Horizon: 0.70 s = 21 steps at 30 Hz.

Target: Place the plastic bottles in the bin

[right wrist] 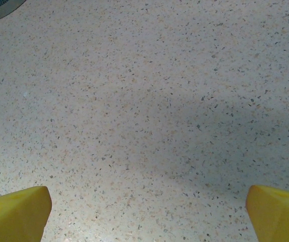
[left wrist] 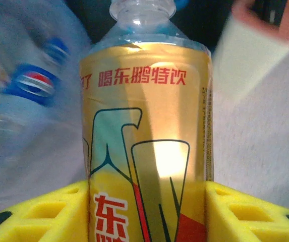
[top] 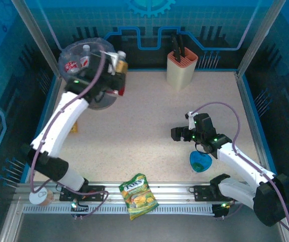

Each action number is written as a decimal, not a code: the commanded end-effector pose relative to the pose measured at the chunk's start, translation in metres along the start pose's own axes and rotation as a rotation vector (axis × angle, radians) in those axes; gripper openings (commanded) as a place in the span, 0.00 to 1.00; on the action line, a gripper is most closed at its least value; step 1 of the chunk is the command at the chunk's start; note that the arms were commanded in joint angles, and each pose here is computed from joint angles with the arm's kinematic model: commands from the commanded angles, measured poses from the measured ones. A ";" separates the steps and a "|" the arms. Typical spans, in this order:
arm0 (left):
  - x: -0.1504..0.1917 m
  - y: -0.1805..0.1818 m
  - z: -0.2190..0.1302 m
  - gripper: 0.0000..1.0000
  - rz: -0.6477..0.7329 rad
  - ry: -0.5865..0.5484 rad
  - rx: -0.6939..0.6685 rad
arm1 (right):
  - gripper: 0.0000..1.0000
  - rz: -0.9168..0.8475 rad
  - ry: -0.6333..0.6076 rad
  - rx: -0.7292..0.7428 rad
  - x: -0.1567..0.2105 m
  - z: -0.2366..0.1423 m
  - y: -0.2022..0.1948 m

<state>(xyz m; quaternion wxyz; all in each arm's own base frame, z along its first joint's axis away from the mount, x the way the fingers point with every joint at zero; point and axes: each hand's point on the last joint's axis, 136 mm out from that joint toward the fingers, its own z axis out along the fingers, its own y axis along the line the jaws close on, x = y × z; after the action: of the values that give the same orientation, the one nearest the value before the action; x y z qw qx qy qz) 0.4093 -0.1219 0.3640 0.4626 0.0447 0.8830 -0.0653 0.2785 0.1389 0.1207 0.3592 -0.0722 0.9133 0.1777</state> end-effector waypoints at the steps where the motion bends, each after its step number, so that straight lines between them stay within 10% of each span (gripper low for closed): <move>1: -0.030 0.038 -0.032 0.49 -0.118 -0.091 -0.010 | 1.00 -0.008 -0.032 -0.013 -0.013 -0.003 0.002; 10: -0.064 0.166 -0.014 0.50 -0.311 -0.164 -0.247 | 1.00 -0.001 -0.030 -0.016 -0.008 -0.004 0.002; 21: -0.030 0.195 0.066 0.50 -0.388 0.032 -0.226 | 1.00 -0.002 -0.029 0.003 -0.004 -0.008 -0.002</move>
<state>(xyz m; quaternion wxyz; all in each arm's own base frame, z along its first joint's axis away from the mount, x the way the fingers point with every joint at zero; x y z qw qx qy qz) 0.5110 0.0630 0.3363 0.4416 -0.1750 0.8793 -0.0329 0.2774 0.1398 0.1286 0.3695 -0.0739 0.9076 0.1850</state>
